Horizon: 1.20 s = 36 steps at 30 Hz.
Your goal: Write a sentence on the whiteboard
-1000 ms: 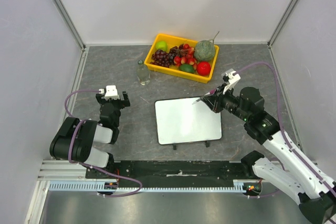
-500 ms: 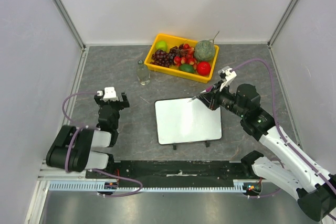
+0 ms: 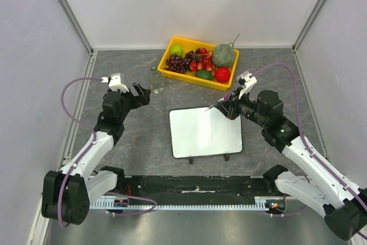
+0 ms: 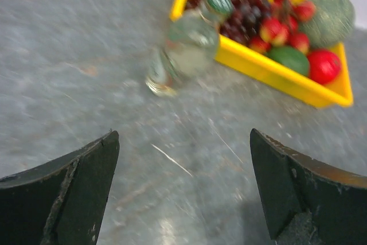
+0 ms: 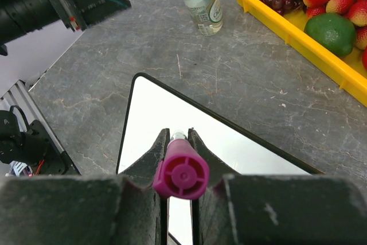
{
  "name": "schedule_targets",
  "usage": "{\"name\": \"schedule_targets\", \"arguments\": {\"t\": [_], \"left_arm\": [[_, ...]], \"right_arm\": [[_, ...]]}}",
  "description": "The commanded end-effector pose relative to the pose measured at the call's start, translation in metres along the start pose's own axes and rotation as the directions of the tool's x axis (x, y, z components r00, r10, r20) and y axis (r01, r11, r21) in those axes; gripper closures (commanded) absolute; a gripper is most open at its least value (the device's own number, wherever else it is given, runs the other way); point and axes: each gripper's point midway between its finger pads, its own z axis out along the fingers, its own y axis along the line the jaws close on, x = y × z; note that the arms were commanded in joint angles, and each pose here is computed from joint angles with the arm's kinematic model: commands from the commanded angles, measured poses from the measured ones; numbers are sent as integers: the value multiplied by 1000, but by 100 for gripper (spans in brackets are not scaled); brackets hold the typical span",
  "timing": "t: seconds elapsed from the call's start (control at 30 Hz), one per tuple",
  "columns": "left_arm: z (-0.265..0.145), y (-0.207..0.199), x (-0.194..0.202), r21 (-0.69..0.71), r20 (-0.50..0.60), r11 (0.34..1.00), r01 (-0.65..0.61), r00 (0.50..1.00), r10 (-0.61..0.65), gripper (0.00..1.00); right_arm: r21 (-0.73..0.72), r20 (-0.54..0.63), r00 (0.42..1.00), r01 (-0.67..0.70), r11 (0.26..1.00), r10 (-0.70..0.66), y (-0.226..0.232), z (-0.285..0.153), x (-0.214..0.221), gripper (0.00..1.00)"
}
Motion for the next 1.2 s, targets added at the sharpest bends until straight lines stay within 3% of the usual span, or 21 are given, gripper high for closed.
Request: {"name": "schedule_targets", "arguments": {"t": [0.0,0.23,0.53,0.73,0.9,1.07,1.17], "left_arm": [[-14,-46,51,249,-223,954,167,968,-111,0],[-32,-91,88,537,-350,799,271,933,-81,2],[-56,-111,115,678,-440,627,384,895,-72,12],[-44,-96,104,597,-353,726,341,924,-144,12],[-37,-84,90,521,-310,807,277,943,-124,9],[-47,-88,85,548,-289,791,271,949,-125,8],[-58,-99,86,618,-295,738,273,950,-104,7]], "right_arm": [[-54,70,997,45,998,-41,13,-5,-22,100],[-104,129,992,24,994,-10,19,0,-16,100],[-155,123,992,38,987,-19,44,17,-6,100],[-174,116,993,48,983,-28,57,22,-3,100],[-177,113,993,47,983,-27,59,24,-1,100],[-184,114,993,47,982,-26,60,26,0,100],[-191,116,993,47,980,-25,62,26,0,100]]}}
